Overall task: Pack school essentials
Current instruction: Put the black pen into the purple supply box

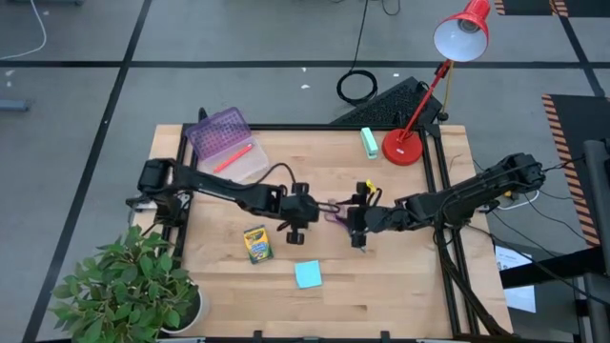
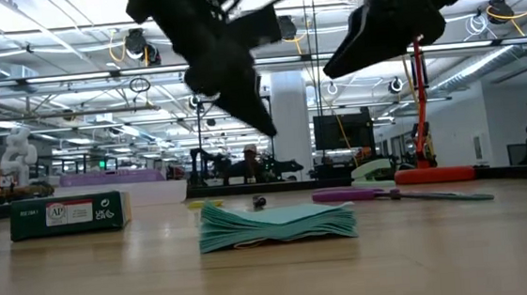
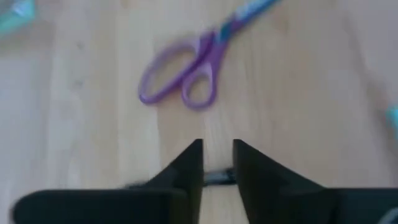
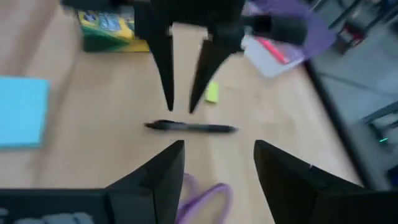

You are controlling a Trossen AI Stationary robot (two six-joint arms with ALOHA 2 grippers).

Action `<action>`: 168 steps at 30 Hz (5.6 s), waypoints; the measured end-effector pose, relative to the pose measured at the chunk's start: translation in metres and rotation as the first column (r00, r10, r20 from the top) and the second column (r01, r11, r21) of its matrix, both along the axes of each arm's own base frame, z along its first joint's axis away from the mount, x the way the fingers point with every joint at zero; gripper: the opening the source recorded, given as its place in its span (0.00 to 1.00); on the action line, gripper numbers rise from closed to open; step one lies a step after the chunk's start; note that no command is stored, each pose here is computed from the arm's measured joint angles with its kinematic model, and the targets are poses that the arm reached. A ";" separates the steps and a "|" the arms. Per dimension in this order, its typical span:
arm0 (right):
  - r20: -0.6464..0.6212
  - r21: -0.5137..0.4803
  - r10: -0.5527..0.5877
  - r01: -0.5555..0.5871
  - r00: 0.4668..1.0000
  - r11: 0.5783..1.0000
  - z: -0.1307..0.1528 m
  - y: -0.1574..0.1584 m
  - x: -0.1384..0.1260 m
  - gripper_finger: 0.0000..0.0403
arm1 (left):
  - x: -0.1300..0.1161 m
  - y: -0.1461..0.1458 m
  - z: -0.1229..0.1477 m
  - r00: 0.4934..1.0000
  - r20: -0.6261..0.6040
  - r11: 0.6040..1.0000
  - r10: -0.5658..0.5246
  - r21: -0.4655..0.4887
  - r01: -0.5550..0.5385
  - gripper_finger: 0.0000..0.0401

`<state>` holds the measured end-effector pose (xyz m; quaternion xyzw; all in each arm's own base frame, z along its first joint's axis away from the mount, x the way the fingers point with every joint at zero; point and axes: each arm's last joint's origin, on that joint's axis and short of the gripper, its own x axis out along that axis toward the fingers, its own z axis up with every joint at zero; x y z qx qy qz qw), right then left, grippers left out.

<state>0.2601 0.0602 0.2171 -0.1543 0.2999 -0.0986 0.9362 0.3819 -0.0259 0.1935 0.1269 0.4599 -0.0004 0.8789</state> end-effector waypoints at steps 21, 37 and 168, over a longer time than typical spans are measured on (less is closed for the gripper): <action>-0.120 0.123 0.188 -0.173 0.975 0.977 -0.038 0.009 -0.024 0.45 | -0.003 0.006 -0.025 0.749 -0.414 0.648 -0.517 0.382 0.659 0.48; -0.050 0.075 0.222 -0.219 0.974 0.973 -0.016 0.002 -0.040 0.45 | 0.007 0.045 -0.057 0.516 -0.534 0.405 -0.670 0.321 0.856 0.47; -0.075 0.004 0.187 -0.187 0.980 0.982 -0.013 -0.018 -0.040 0.45 | 0.006 0.073 -0.048 0.960 -0.104 0.962 -0.259 -0.121 0.246 0.07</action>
